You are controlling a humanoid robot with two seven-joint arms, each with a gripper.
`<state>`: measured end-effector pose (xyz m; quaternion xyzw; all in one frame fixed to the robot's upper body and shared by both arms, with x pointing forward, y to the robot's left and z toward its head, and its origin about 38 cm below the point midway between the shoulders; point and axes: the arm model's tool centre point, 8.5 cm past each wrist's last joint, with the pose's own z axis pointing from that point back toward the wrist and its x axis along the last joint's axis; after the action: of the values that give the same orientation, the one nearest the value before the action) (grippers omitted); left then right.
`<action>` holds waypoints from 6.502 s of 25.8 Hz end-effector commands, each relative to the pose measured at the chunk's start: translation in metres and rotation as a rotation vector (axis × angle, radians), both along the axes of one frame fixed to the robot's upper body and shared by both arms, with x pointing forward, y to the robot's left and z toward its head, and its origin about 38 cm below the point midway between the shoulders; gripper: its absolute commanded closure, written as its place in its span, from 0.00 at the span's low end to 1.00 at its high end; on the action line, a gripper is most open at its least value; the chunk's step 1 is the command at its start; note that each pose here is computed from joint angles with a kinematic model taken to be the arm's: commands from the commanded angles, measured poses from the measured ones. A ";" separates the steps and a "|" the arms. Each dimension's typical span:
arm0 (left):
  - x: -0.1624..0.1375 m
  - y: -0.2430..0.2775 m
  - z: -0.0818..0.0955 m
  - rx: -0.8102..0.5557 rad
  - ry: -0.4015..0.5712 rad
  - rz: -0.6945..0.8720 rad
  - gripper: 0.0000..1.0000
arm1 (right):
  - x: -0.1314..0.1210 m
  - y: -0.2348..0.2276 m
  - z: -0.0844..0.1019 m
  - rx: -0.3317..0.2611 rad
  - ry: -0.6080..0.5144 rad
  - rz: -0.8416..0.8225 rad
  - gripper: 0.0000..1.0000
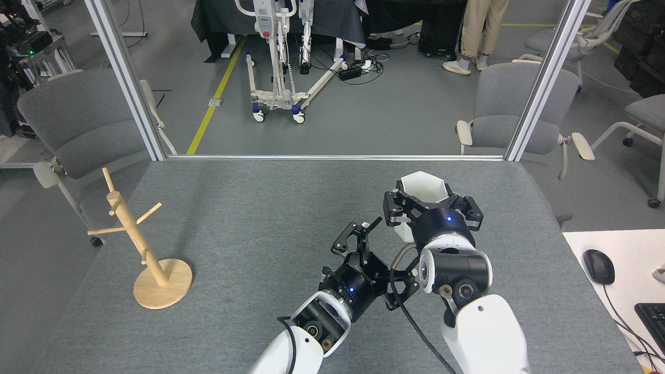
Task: Hang cup on storage rack
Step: 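Lift the cup and carry it toward the left gripper, then grasp the cup's base with the left gripper beneath the right gripper, then open the right gripper and withdraw it from the cup, then carry the cup with the left gripper toward the wooden stand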
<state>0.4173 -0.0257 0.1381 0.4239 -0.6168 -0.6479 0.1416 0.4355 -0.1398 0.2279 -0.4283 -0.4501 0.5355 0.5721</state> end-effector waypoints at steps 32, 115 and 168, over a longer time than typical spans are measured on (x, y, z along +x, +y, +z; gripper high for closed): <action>0.041 0.016 -0.014 0.024 0.317 -0.125 0.01 | -0.015 0.044 -0.034 -0.002 0.072 0.032 1.00; 0.048 0.025 -0.026 -0.011 0.354 -0.091 1.00 | -0.019 0.067 -0.053 -0.038 -0.003 0.044 0.01; -0.114 0.394 -0.010 -0.017 0.081 0.361 1.00 | -0.084 -0.202 -0.162 -0.056 -0.228 -0.053 0.01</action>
<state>0.3177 0.3401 0.1258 0.4794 -0.5434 -0.6345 0.2687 0.3531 -0.3456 0.0695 -0.5216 -0.4967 0.4655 0.5143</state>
